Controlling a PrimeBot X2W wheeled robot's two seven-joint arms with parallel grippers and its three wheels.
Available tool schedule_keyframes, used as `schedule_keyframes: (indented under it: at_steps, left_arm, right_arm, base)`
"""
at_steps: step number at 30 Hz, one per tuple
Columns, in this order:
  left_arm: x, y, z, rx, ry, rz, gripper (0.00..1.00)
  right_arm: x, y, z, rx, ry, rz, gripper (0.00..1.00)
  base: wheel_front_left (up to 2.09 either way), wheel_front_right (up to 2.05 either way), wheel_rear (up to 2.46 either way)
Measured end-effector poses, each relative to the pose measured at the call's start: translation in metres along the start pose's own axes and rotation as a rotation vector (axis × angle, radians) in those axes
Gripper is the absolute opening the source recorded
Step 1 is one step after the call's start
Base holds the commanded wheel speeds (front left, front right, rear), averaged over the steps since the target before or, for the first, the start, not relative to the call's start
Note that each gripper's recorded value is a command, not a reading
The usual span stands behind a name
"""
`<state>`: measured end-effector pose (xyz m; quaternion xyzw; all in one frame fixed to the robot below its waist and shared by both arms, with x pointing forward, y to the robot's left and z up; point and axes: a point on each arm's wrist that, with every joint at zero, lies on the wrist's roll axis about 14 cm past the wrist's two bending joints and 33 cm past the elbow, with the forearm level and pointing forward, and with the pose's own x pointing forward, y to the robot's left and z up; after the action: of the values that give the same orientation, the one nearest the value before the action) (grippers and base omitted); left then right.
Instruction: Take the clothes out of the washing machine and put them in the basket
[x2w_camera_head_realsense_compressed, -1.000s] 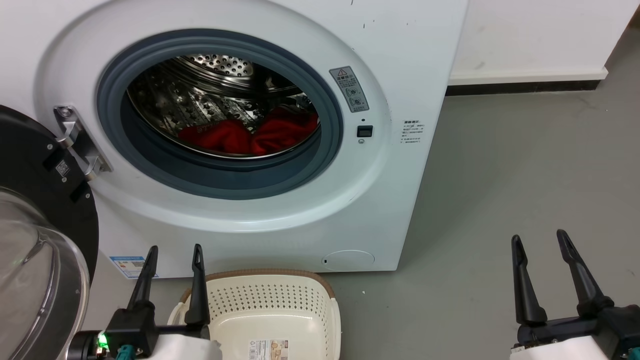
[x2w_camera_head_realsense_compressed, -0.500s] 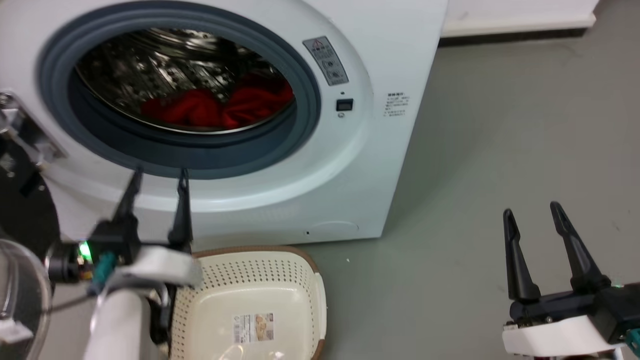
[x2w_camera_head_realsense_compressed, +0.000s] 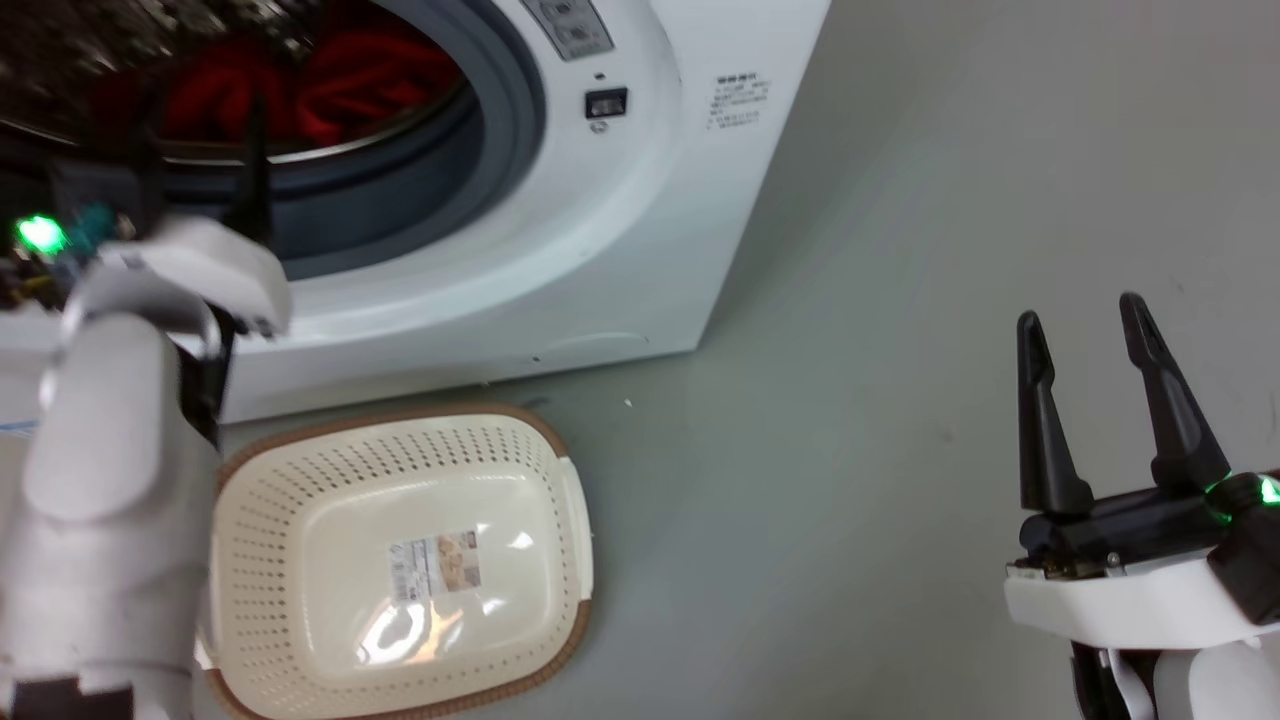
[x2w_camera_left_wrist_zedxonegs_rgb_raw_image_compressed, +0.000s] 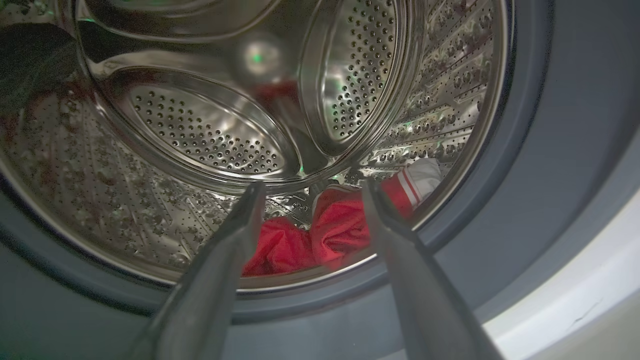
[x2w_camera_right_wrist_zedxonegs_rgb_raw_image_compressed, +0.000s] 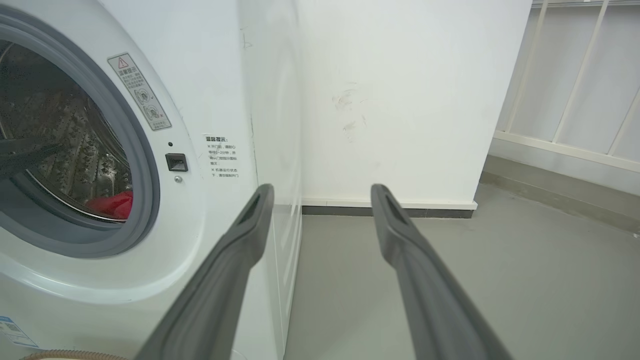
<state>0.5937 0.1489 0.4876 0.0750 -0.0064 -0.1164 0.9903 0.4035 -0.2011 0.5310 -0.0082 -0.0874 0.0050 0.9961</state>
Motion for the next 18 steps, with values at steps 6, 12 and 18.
schedule_keyframes:
  at_steps: [6, 12, 18]
  left_arm:
    - [0.053, -0.004, -0.023, 0.023, 0.106, -0.043, 1.0]
    - [0.099, -0.01, -0.051, 0.028, 0.246, -0.097, 1.0]
    - [0.129, -0.017, -0.086, 0.031, 0.425, -0.144, 1.0]
  right_arm:
    - [0.012, -0.011, -0.015, -0.006, 0.026, -0.026, 1.0]
    - [0.025, -0.019, -0.032, -0.009, 0.052, -0.044, 1.0]
    - [0.033, -0.025, -0.051, -0.01, 0.086, -0.058, 1.0]
  base:
    - [0.0, 0.0, 0.0]
    - [0.0, 0.0, 0.0]
    - [0.0, 0.0, 0.0]
